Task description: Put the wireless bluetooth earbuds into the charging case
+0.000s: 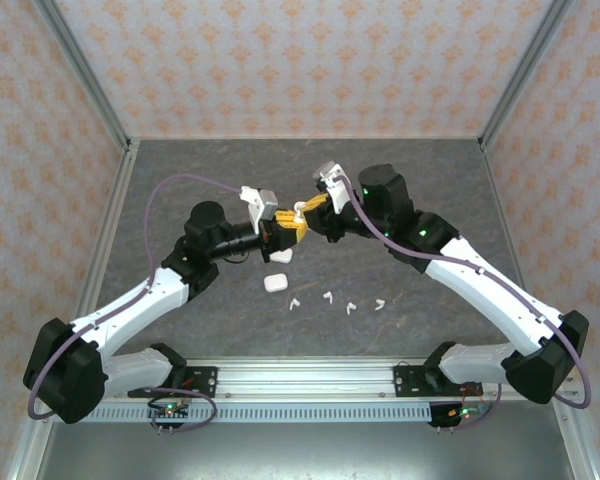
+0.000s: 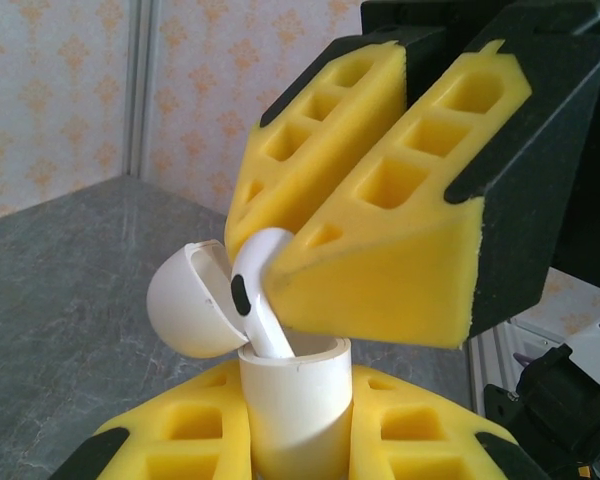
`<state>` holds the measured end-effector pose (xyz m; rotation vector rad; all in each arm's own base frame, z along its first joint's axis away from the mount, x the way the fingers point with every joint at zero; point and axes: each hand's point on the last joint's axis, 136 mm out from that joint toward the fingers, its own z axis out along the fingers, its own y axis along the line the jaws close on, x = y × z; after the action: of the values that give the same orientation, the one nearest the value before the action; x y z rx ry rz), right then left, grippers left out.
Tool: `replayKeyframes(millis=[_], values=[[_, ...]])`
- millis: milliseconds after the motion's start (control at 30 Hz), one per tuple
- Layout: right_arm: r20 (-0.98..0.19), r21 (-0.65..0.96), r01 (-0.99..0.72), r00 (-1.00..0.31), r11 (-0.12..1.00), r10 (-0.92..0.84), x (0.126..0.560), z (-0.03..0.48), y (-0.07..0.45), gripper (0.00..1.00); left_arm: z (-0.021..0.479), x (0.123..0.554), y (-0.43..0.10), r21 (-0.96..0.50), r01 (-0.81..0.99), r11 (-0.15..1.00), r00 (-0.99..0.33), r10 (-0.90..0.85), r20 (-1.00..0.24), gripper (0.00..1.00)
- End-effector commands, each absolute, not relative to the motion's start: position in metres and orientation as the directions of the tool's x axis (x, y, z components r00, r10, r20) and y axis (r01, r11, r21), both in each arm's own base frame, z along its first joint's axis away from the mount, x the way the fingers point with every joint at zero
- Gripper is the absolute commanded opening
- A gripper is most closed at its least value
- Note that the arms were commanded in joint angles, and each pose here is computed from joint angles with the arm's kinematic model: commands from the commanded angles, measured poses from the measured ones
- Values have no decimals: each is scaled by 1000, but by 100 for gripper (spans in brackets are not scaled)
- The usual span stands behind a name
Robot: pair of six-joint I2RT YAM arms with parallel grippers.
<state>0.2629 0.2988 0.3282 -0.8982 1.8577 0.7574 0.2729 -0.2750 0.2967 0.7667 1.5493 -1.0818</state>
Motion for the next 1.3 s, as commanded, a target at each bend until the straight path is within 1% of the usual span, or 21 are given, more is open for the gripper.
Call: replayKeyframes(millis=[0,167,400,633,767,833,900,967,1033,1133,1167,1200,1267], values=[[-918,124,-852,-293,509,-267,257,343,303,18,318,269,-278,-193,912,362,-177,-77,-981,0],[-895,157,-864,-329,478,-301,247,336,304,20,318,269,-277,-189,910,369,-172,-78,-982,0],[-898,162,-859,-332,486,-287,246,345,301,28,317,269,-278,-189,911,367,-173,-76,-982,0],[-922,155,-824,-319,546,-220,257,374,289,43,315,268,-276,-189,909,371,-174,-74,-982,0],[-918,247,-755,-384,608,-104,276,384,267,52,317,266,-275,-184,910,372,-167,-78,-983,0],[-900,321,-727,-433,607,-42,284,381,257,57,317,265,-275,-182,910,371,-164,-80,-983,0],[-872,403,-705,-490,583,10,290,372,251,63,318,264,-274,-181,912,369,-162,-82,-983,0],[-844,468,-712,-536,524,26,287,364,254,73,319,263,-274,-178,914,366,-160,-81,-984,0],[-830,504,-732,-558,458,21,280,358,261,83,320,262,-274,-178,914,364,-159,-83,-984,0],[-810,555,-753,-585,353,26,269,357,272,93,321,262,-274,-175,915,362,-155,-84,-984,0],[-807,564,-758,-589,327,26,267,357,274,97,320,262,-274,-176,916,361,-156,-84,-984,0],[-804,572,-760,-595,309,25,265,357,276,100,320,262,-274,-177,916,361,-156,-84,-984,0],[-797,584,-765,-603,273,15,260,357,279,99,321,262,-275,-177,917,358,-156,-86,-984,0]])
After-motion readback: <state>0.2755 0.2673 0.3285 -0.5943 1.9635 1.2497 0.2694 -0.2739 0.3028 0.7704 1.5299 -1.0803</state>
